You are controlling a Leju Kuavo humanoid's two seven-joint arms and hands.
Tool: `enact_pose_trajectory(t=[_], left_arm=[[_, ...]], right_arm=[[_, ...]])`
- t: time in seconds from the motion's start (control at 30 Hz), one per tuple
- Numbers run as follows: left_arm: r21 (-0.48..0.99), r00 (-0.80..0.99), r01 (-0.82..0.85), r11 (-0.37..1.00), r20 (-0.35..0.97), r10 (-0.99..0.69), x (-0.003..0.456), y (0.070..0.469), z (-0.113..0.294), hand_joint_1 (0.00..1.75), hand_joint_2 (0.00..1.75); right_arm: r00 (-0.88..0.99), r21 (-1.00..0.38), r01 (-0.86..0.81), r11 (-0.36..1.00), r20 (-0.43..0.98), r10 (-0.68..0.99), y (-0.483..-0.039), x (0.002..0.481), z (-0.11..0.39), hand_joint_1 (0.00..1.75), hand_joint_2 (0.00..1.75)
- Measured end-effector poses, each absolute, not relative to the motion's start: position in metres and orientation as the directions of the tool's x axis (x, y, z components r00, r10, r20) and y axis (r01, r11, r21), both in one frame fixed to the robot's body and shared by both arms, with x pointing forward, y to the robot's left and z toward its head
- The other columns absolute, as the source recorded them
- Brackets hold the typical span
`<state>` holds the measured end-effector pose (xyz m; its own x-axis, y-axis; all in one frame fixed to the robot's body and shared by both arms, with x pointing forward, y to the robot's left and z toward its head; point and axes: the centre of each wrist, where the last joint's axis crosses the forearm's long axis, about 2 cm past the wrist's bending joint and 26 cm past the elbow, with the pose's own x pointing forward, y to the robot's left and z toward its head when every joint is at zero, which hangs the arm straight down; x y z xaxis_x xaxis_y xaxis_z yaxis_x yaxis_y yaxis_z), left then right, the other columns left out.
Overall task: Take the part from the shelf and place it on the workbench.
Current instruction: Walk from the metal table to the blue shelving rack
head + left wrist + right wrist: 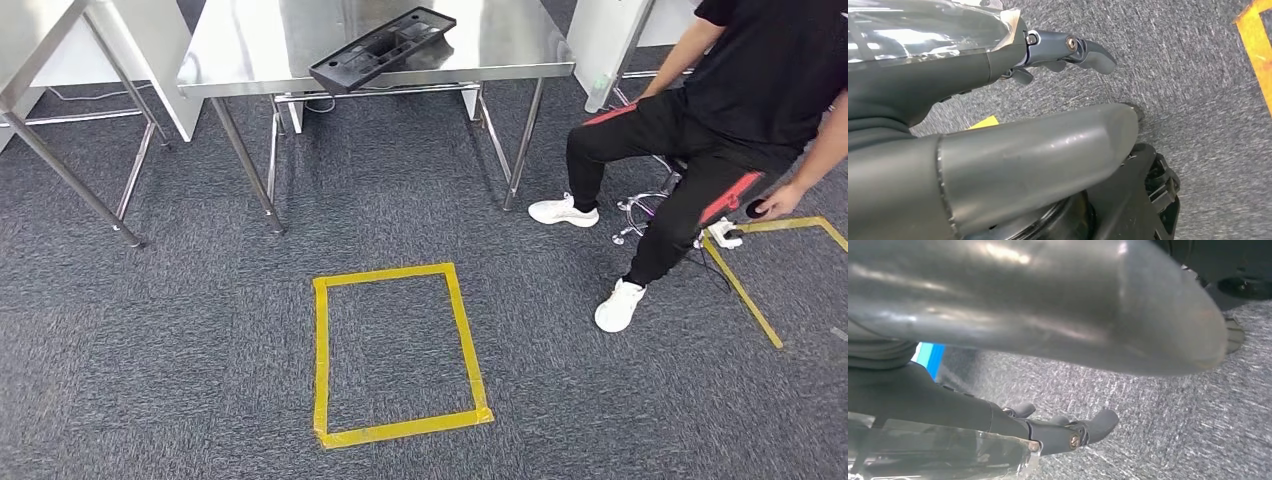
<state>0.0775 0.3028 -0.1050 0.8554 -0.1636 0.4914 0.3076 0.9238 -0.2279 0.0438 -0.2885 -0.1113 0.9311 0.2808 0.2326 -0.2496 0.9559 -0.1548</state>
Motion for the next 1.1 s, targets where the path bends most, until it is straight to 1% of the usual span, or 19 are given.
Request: enact_pose_trajectory(t=[0.67, 1.1], left_arm=[[-0.225, 0.856, 0.315, 0.922, 0.487, -0.173, 0.078, 0.303, -0.105, 0.0, 0.0], [-0.232, 0.86, 0.324, 0.917, 0.476, -0.183, 0.07, 0.3, -0.106, 0.0, 0.0]], right_arm=[[0.934, -0.147, -0.251, 0.957, 0.224, 0.279, -0.285, 0.039, -0.112, 0.0, 0.0], [0.935, -0.148, -0.262, 0.954, 0.206, 0.289, -0.288, 0.03, -0.113, 0.0, 0.0]])
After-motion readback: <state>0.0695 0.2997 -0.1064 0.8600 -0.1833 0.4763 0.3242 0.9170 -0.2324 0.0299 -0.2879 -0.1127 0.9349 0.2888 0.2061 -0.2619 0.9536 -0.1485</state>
